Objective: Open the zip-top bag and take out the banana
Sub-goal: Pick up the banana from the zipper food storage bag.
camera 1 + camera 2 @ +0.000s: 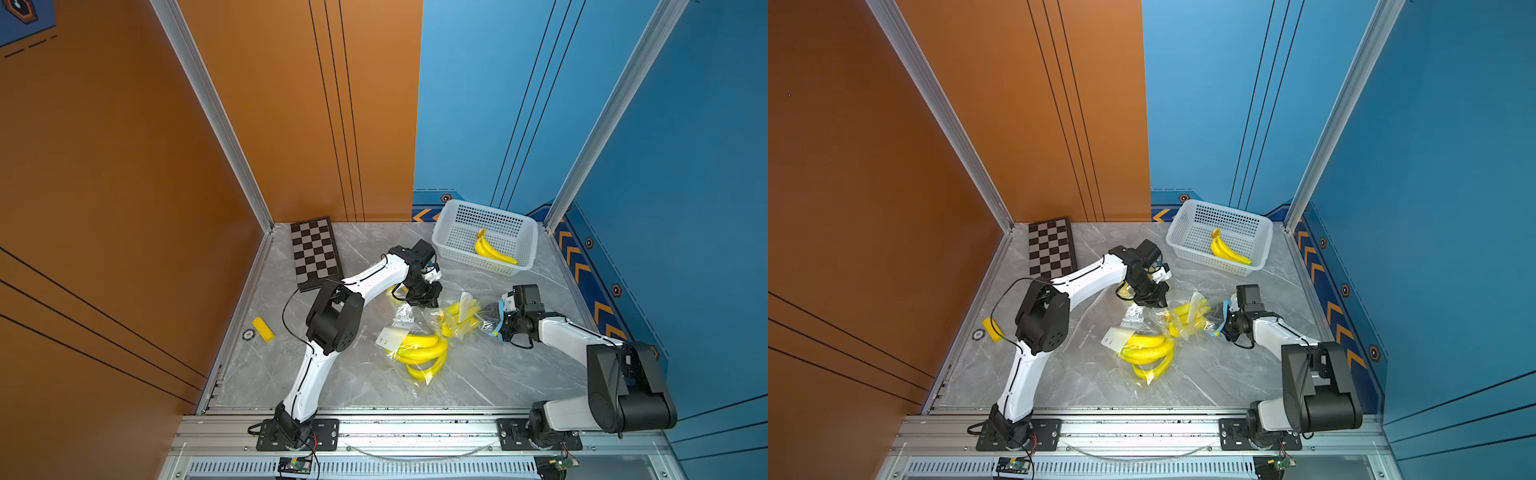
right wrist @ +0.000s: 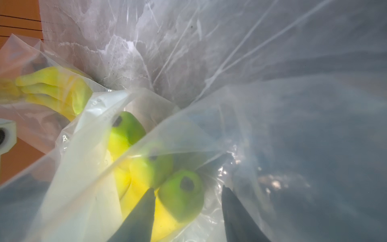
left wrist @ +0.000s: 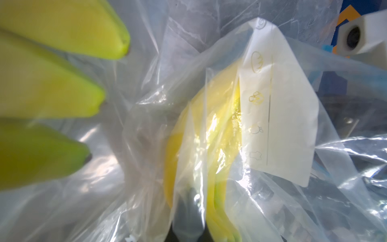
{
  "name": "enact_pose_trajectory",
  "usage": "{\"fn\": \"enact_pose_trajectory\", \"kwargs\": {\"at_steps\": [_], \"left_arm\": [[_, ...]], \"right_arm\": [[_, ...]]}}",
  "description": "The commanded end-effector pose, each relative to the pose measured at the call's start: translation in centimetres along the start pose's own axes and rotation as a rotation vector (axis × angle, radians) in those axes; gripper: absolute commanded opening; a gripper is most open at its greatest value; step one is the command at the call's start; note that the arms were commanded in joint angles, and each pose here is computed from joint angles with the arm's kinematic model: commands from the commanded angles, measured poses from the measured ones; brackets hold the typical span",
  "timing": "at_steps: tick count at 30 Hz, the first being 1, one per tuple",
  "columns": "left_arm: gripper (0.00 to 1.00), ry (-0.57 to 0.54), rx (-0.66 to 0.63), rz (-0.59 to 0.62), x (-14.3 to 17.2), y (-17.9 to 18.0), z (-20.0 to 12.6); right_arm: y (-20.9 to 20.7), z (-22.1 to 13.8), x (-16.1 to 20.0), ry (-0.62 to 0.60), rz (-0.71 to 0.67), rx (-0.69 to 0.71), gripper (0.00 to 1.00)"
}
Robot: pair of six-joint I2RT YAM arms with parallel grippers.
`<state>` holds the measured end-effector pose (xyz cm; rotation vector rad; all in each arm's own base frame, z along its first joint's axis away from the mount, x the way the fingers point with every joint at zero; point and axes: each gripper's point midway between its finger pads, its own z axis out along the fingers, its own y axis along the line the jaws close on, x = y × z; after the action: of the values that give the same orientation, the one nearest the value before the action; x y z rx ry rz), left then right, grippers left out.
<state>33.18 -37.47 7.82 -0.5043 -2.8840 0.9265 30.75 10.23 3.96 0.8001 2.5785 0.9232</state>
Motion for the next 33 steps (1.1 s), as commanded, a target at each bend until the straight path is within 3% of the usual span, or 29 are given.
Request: {"fn": "enact_pose_trajectory", "kwargs": {"at_steps": [1,4,11,17,25,33], "left_arm": [[0.0,0.009,0.021,0.013,-0.5,0.2,0.4],[0.0,0.009,0.026,0.006,-0.7,0.4,0.5],[0.0,0.003,0.028,-0.013,-1.1,1.4,0.1],[0.0,-0.021,0.021,-0.029,-1.5,2.2,-1.2],[0.0,-0.044,-0.049,-0.071,-1.4,3.9,-1.7],[0.0,-0.096,-0.138,-0.127,-1.9,5.8,-2.9]], "right_arm": [[1.1,1.0,-0.9,-0.031,-0.021,-0.022,0.52],[2.1,1.6,-1.2,-0.042,-0.029,-0.063,0.47],[3.6,2.1,-1.4,-0.036,-0.058,-0.115,0.26],[2.0,0.2,-0.9,-0.036,-0.071,-0.041,0.25],[-0.5,-5.6,-1.1,-0.14,-0.054,0.071,0.24],[-2.1,-10.5,0.4,-0.126,-0.067,0.175,0.22]]}}
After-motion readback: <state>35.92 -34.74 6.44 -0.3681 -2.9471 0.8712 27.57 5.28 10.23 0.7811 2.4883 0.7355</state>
